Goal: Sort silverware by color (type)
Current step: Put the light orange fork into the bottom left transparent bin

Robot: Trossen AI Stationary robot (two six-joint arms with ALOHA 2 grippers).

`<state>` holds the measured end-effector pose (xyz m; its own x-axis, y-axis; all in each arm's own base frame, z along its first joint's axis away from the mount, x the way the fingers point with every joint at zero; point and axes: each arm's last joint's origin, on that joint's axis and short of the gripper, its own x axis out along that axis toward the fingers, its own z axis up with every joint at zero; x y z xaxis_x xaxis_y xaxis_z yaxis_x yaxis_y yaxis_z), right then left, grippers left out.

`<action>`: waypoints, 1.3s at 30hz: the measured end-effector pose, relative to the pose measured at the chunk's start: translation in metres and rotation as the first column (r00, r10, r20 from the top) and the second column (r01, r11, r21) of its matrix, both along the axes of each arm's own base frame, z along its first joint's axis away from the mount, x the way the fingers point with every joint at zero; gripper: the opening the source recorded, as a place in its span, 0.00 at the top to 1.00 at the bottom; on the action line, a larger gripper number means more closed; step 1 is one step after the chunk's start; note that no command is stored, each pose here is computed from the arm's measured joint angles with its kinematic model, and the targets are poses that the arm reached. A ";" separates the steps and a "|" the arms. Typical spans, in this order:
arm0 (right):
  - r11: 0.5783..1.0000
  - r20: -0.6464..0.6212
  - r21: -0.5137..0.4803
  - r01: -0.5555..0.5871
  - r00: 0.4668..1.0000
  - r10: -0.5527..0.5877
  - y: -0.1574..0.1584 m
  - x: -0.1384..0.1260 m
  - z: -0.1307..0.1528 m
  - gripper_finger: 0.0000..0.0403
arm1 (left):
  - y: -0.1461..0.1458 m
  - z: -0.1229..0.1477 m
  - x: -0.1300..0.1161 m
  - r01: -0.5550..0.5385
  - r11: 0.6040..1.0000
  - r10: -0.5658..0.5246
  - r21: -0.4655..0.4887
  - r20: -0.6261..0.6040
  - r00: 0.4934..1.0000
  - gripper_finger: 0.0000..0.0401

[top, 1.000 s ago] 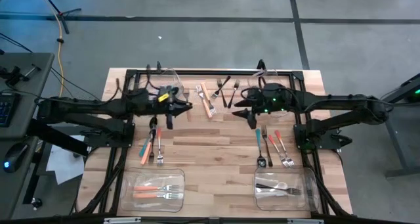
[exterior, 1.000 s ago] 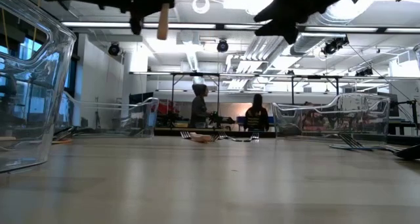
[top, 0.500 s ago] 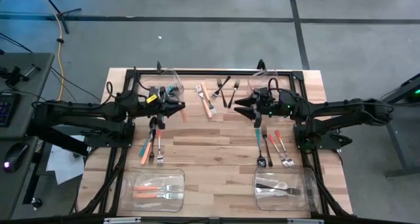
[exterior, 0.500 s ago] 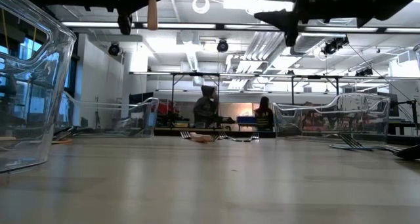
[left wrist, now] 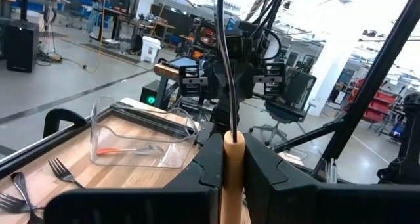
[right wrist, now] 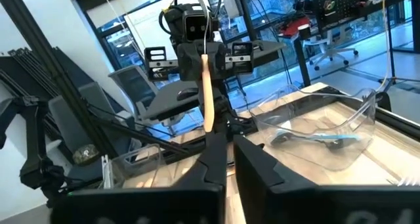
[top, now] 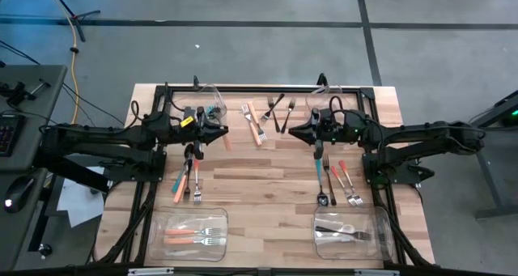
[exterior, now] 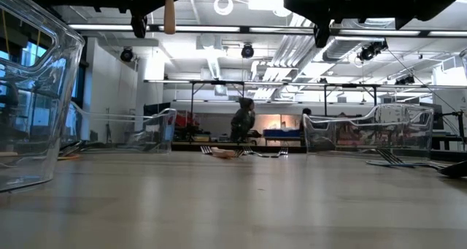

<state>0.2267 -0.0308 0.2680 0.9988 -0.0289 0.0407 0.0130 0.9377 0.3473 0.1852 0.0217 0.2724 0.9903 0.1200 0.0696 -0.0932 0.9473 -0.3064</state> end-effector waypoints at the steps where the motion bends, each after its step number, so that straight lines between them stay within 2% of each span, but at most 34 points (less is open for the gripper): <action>1: 1.000 0.000 0.001 -0.001 1.000 0.001 0.000 0.000 0.000 0.96 | 0.000 0.000 0.000 0.000 1.000 0.000 0.000 0.000 1.000 0.96; 7: 0.998 0.000 -0.003 -0.055 0.999 0.055 0.002 0.000 0.000 0.99 | 0.000 0.000 0.000 0.000 1.000 0.000 0.000 0.000 1.000 0.96; 13: 0.998 0.000 -0.001 -0.055 0.998 0.055 0.002 0.000 0.000 0.99 | 0.000 0.000 0.000 0.001 1.000 -0.001 -0.007 0.001 1.000 0.96; 17: 0.998 0.000 -0.001 -0.055 0.998 0.055 0.002 0.000 0.000 1.00 | -0.003 0.010 0.001 0.034 0.999 -0.034 -0.021 0.004 0.999 0.96; 19: 0.998 -0.001 -0.001 -0.055 0.998 0.055 0.002 0.000 0.000 1.00 | -0.008 0.018 0.003 0.063 0.998 -0.063 -0.014 -0.035 0.997 0.96; 23: 0.998 -0.001 -0.002 -0.055 0.998 0.055 0.002 0.000 0.000 1.00 | -0.024 0.035 0.002 0.144 0.989 -0.145 -0.021 -0.213 0.966 0.96; 27: 0.998 -0.002 -0.001 -0.055 0.998 0.055 0.002 0.000 0.000 1.00 | -0.047 0.047 -0.004 0.217 0.972 -0.235 -0.089 -0.416 0.879 0.96; 31: 0.998 -0.043 0.008 -0.055 0.998 0.055 0.002 0.000 -0.004 1.00 | -0.079 0.051 -0.008 0.294 0.935 -0.354 -0.198 -0.554 0.754 0.96; 35: 0.998 -0.097 0.016 -0.054 0.994 0.055 0.002 0.000 -0.010 1.00 | -0.120 0.041 -0.008 0.355 0.882 -0.470 -0.310 -0.631 0.617 0.96; 39: 0.998 -0.115 0.020 -0.053 0.992 0.055 0.002 0.000 -0.011 1.00 | -0.163 0.020 -0.012 0.360 0.839 -0.541 -0.408 -0.695 0.473 0.96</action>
